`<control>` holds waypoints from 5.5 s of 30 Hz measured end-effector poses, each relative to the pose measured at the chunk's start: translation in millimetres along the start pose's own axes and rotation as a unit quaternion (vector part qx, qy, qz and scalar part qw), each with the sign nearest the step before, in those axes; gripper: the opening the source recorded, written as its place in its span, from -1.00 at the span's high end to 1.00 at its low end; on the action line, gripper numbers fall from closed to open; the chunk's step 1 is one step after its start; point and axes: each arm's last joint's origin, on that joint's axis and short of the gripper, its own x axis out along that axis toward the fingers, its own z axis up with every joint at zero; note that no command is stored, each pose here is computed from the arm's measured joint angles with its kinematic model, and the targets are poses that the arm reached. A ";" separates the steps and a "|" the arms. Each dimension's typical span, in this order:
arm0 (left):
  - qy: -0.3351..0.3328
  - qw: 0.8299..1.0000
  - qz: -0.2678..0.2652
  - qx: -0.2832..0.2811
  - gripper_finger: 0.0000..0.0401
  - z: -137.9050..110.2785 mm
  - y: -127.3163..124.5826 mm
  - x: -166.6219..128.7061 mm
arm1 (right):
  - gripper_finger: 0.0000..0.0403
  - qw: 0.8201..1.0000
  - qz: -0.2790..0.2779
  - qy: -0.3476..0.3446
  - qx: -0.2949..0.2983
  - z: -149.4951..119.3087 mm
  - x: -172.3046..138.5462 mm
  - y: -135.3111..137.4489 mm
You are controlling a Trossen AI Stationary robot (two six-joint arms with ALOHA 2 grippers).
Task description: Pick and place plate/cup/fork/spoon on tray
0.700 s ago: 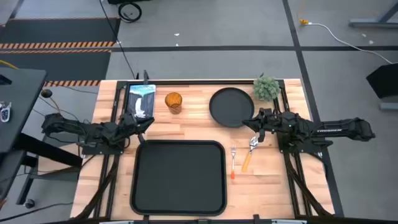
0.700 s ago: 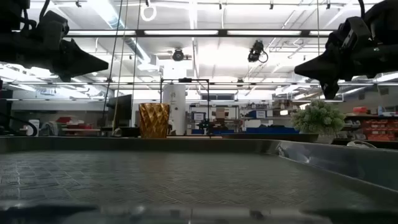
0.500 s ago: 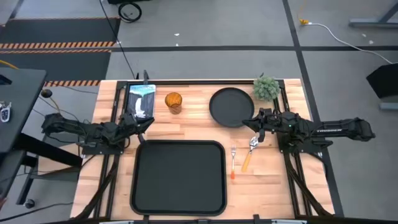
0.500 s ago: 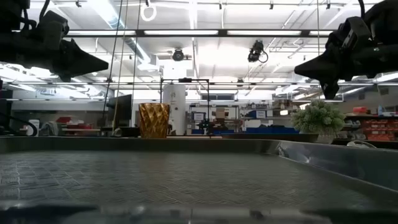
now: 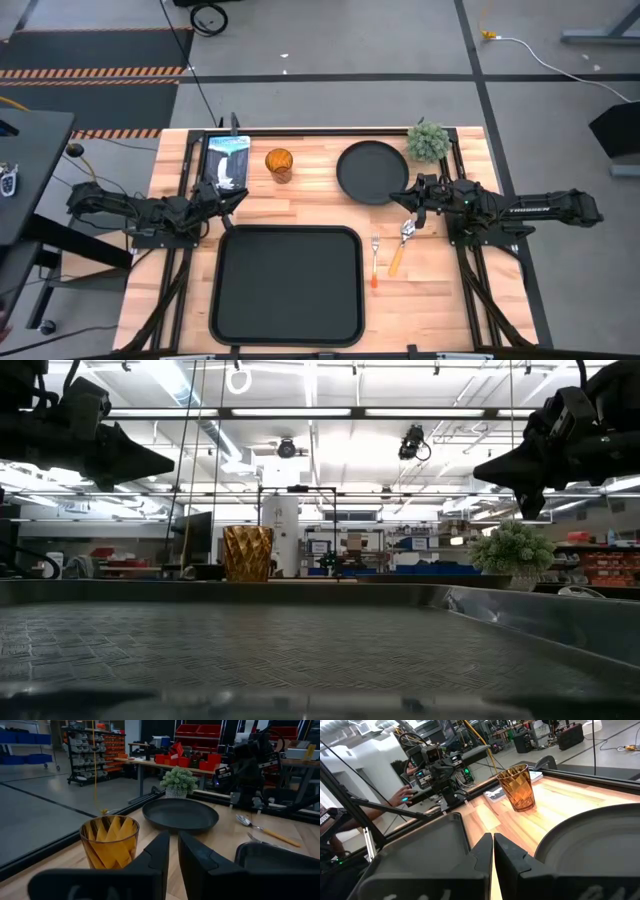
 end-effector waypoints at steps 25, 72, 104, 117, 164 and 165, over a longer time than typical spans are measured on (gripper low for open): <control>0.000 1.000 0.000 0.000 0.76 0.0 0.0 0.0 | 0.89 1.000 0.000 0.000 0.000 0.0 0.0 0.0; 0.000 1.000 0.000 0.000 0.76 0.0 0.0 0.0 | 0.89 0.995 -0.052 -0.060 -0.061 86.0 72.8 25.2; 0.000 1.000 0.000 0.000 0.76 0.0 0.0 0.0 | 0.10 0.920 -0.028 0.284 -0.270 122.7 293.3 12.1; 0.000 1.000 0.000 0.000 0.76 0.0 0.0 0.0 | 0.02 0.886 -0.020 0.325 -0.332 127.5 351.6 4.6; 0.000 1.000 0.000 0.000 0.76 0.0 0.0 0.0 | 0.24 0.913 -0.101 0.360 -0.164 126.3 380.9 -64.7; 0.000 1.000 0.000 0.000 0.76 0.0 0.0 0.0 | 0.25 0.914 -0.098 0.359 -0.160 125.7 381.1 -65.2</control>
